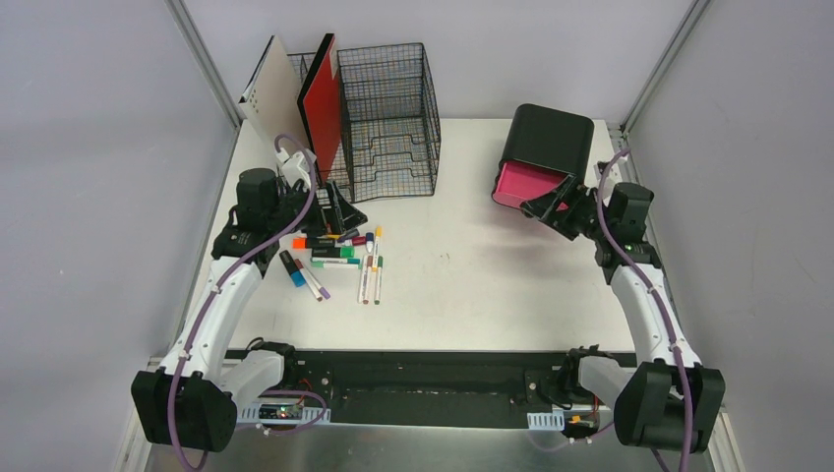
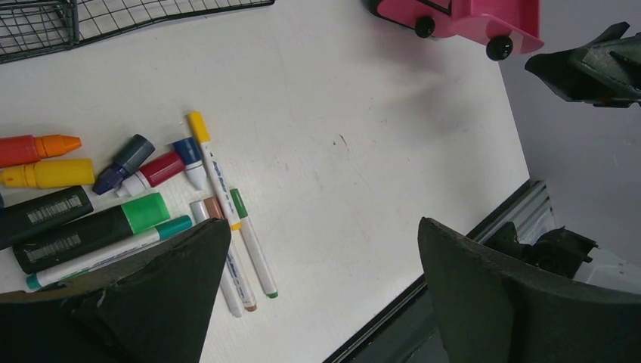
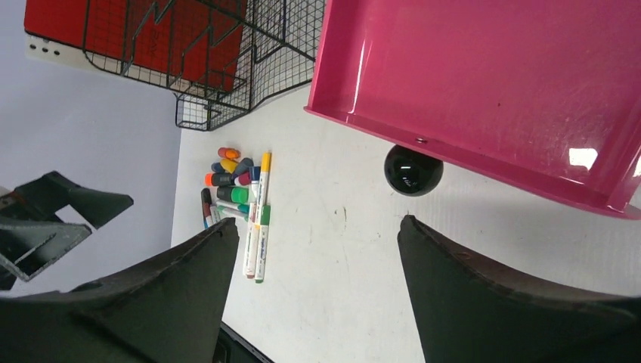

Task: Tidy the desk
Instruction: Open the drawer in the storage box, then pick up the stationery from the center of the board.

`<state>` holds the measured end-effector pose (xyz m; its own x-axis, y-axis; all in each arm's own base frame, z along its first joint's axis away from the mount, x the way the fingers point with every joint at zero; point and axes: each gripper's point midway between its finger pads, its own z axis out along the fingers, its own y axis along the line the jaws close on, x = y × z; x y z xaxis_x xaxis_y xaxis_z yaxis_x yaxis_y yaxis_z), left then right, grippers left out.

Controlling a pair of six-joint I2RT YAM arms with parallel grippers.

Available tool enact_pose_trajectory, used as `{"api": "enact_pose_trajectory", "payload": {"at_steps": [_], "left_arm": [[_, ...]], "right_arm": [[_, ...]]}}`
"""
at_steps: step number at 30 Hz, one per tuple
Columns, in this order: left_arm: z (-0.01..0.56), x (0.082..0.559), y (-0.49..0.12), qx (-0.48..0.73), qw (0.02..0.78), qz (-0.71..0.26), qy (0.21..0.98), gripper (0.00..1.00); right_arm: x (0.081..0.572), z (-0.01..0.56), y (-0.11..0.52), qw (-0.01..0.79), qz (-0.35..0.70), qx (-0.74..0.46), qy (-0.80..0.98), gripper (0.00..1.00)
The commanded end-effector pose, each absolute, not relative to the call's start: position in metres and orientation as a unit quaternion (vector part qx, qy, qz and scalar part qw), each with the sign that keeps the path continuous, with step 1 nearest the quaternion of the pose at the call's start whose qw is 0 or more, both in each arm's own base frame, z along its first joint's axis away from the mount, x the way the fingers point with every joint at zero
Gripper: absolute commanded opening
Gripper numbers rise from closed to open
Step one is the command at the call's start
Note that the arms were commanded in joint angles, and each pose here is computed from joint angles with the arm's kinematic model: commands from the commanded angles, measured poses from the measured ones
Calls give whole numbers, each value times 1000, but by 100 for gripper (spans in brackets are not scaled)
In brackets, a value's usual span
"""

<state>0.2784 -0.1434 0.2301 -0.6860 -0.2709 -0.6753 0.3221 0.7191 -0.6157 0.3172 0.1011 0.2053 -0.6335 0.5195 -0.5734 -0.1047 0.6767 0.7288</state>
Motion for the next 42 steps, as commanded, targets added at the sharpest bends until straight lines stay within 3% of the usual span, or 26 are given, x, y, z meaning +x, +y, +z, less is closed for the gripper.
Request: {"api": "enact_pose_trajectory", "payload": {"at_steps": [1, 10, 17, 25, 42], "left_arm": [[239, 283, -148, 27, 411, -395, 821, 99], [242, 288, -159, 21, 395, -456, 798, 99], [234, 300, -146, -26, 407, -434, 803, 99], [210, 299, -147, -43, 368, -400, 838, 99], [152, 263, -206, 58, 331, -225, 915, 99]], "right_arm": [[303, 240, 108, 461, 411, -2, 787, 82], [247, 260, 121, 467, 411, -217, 752, 82], [238, 264, 118, 478, 383, -247, 751, 82], [235, 265, 114, 489, 355, -258, 754, 82], [233, 266, 115, 493, 354, -264, 749, 83]]}}
